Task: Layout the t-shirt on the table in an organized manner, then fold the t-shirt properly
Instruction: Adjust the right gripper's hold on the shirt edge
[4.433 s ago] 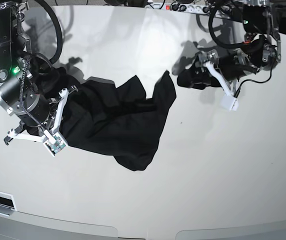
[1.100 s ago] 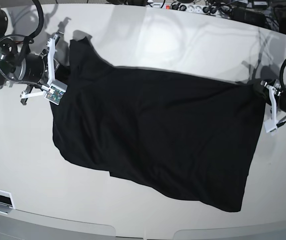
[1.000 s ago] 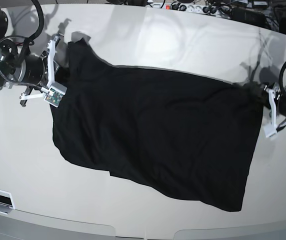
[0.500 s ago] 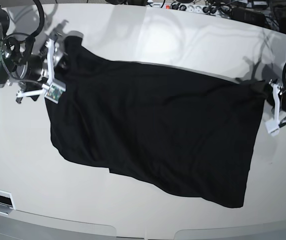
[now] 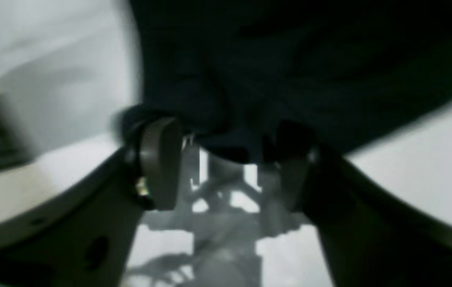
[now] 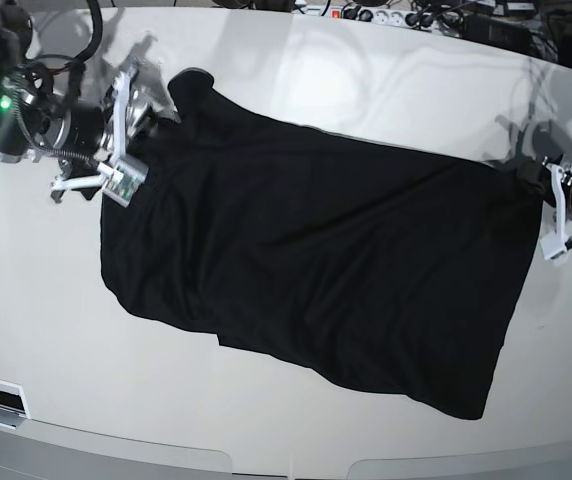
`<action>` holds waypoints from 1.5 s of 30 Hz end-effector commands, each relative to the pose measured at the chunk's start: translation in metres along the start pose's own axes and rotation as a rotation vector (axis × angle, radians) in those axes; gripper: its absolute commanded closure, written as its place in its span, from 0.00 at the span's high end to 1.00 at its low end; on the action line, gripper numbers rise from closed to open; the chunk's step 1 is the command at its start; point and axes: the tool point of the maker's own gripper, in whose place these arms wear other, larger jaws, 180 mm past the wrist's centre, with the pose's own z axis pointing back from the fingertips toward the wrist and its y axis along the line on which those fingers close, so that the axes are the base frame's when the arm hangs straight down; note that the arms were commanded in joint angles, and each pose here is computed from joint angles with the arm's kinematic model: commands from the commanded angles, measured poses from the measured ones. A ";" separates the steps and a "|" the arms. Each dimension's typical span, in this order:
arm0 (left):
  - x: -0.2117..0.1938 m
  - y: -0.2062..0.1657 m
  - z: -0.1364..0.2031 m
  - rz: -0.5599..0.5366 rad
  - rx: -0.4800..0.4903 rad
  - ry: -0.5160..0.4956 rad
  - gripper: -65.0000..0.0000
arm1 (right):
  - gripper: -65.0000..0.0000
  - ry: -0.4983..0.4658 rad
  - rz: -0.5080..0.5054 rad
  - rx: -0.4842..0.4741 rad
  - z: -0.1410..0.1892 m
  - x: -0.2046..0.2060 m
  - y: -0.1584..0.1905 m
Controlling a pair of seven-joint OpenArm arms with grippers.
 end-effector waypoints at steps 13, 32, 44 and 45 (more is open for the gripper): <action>0.012 0.006 0.013 -0.006 0.018 -0.039 0.00 | 0.55 0.150 -0.385 -0.100 -0.062 -0.052 -0.063; 0.031 0.004 0.024 -0.009 -0.009 -0.093 0.00 | 0.00 0.085 -0.172 0.138 -0.078 -0.002 -0.014; 0.044 -0.045 0.034 -0.008 -0.287 -0.208 0.00 | 0.00 0.086 0.098 0.048 0.009 0.002 -0.022; 0.037 -0.048 0.030 0.005 -0.300 -0.195 0.00 | 0.00 0.098 0.094 0.062 0.008 -0.004 -0.016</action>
